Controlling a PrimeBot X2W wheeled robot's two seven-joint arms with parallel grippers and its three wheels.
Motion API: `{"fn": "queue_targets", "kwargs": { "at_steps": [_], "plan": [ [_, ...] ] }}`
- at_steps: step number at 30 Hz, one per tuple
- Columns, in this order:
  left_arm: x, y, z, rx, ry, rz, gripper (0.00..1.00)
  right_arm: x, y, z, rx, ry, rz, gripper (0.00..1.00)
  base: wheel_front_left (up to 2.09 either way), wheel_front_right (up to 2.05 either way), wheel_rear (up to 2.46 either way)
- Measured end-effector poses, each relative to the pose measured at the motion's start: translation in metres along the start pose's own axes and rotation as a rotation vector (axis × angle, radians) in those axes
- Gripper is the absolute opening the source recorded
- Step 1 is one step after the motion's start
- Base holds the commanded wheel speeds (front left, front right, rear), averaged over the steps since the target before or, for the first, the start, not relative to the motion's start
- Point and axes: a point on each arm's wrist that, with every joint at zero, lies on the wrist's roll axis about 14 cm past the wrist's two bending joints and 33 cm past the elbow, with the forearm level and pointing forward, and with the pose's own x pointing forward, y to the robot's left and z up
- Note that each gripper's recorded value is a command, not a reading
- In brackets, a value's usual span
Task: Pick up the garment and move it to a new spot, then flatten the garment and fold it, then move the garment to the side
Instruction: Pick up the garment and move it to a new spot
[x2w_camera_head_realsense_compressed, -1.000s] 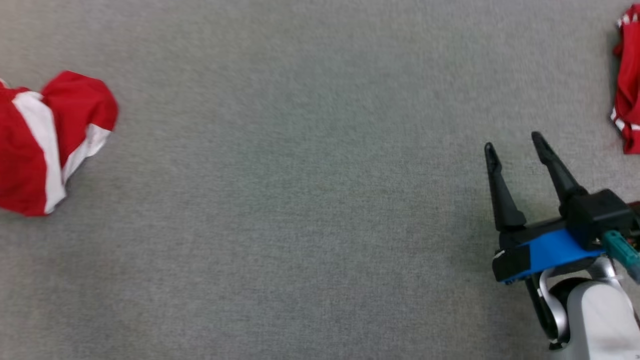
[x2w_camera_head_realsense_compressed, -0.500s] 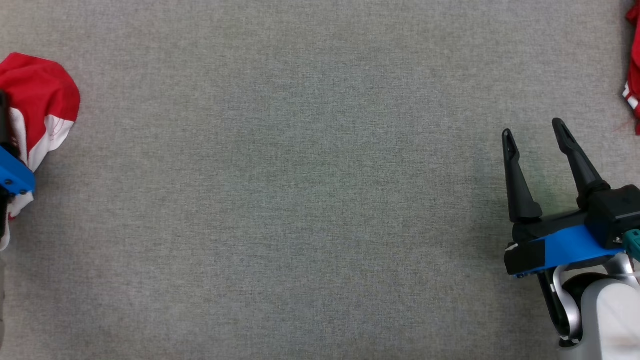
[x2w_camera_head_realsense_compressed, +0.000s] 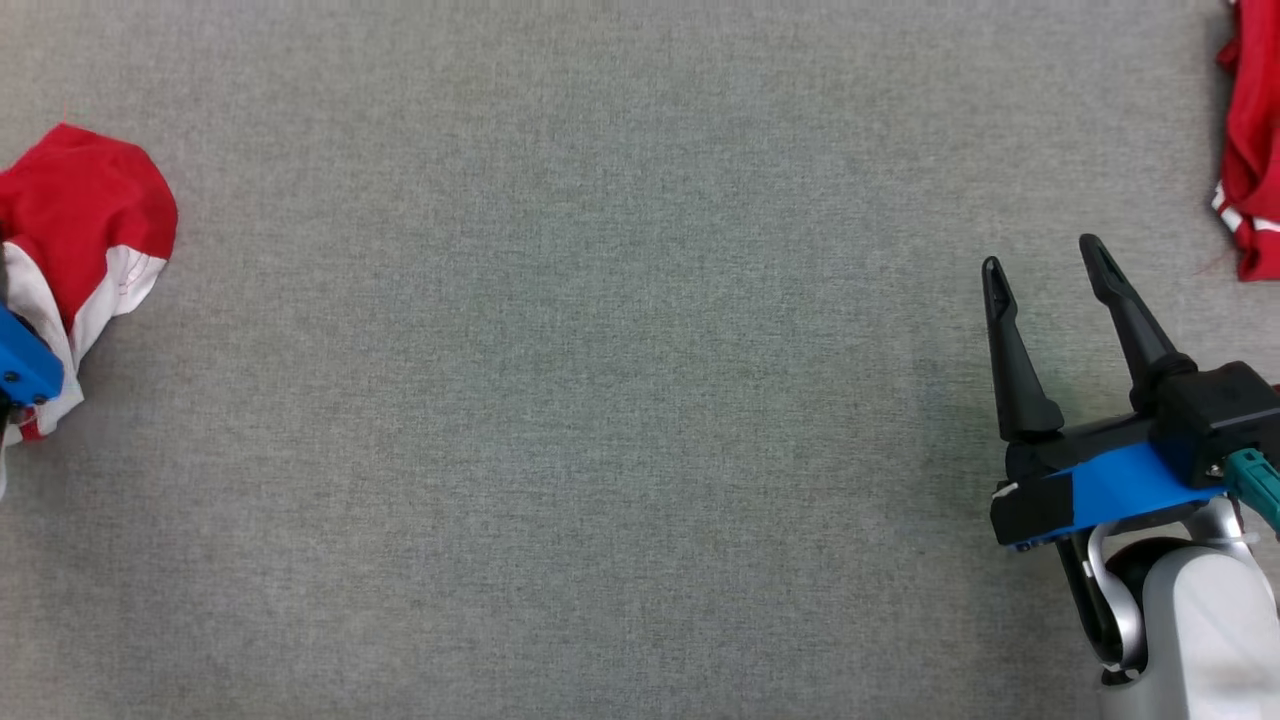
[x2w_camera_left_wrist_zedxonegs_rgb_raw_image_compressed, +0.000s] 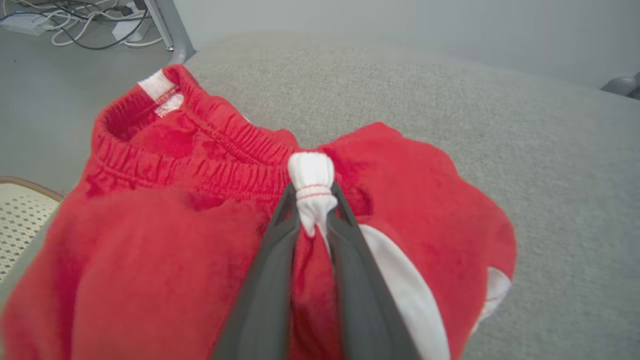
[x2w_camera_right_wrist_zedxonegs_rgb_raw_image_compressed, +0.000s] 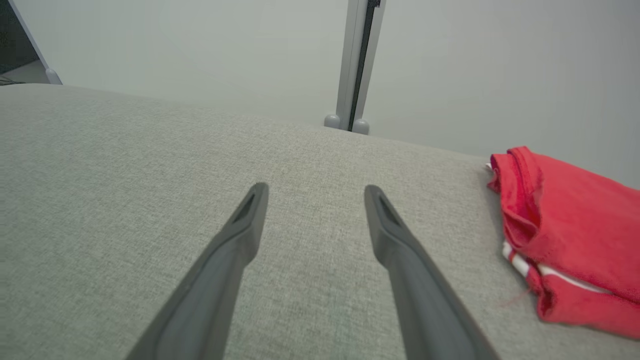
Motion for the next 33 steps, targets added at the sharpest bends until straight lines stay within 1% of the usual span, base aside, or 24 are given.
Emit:
{"fn": "queue_targets", "kwargs": {
  "at_steps": [4, 8, 14, 20, 25, 30, 33],
  "plan": [
    [-0.007, -0.004, 0.033, 0.032, -0.126, -0.017, 0.0, -0.007, -0.004, 0.008, 0.013, -0.022, -0.012, 1.0, 0.0, 0.0, 0.0],
    [-0.019, -0.023, 0.084, 0.079, -0.296, -0.07, 0.0, -0.016, -0.008, 0.019, 0.03, -0.052, -0.024, 1.0, 0.0, 0.0, 0.0],
    [-0.049, -0.075, 0.151, 0.154, -0.524, -0.201, 0.0, -0.037, -0.017, 0.032, 0.056, -0.088, -0.056, 1.0, 0.0, 0.0, 0.0],
    [-0.095, -0.155, 0.213, 0.227, -0.746, -0.381, 0.0, -0.058, -0.031, 0.042, 0.078, -0.125, -0.102, 1.0, 0.0, 0.0, 0.0],
    [-0.143, -0.233, 0.245, 0.279, -0.882, -0.57, 0.0, -0.077, -0.05, 0.042, 0.099, -0.14, -0.161, 1.0, 0.0, 0.0, 0.0],
    [-0.185, -0.311, 0.249, 0.331, -0.946, -0.768, 0.0, -0.097, -0.068, 0.036, 0.115, -0.137, -0.225, 1.0, 0.0, 0.0, 0.0],
    [-0.203, -0.346, 0.244, 0.341, -0.958, -0.866, 0.0, -0.107, -0.078, 0.031, 0.126, -0.137, -0.261, 1.0, 0.0, 0.0, 0.0]
  ]
}}
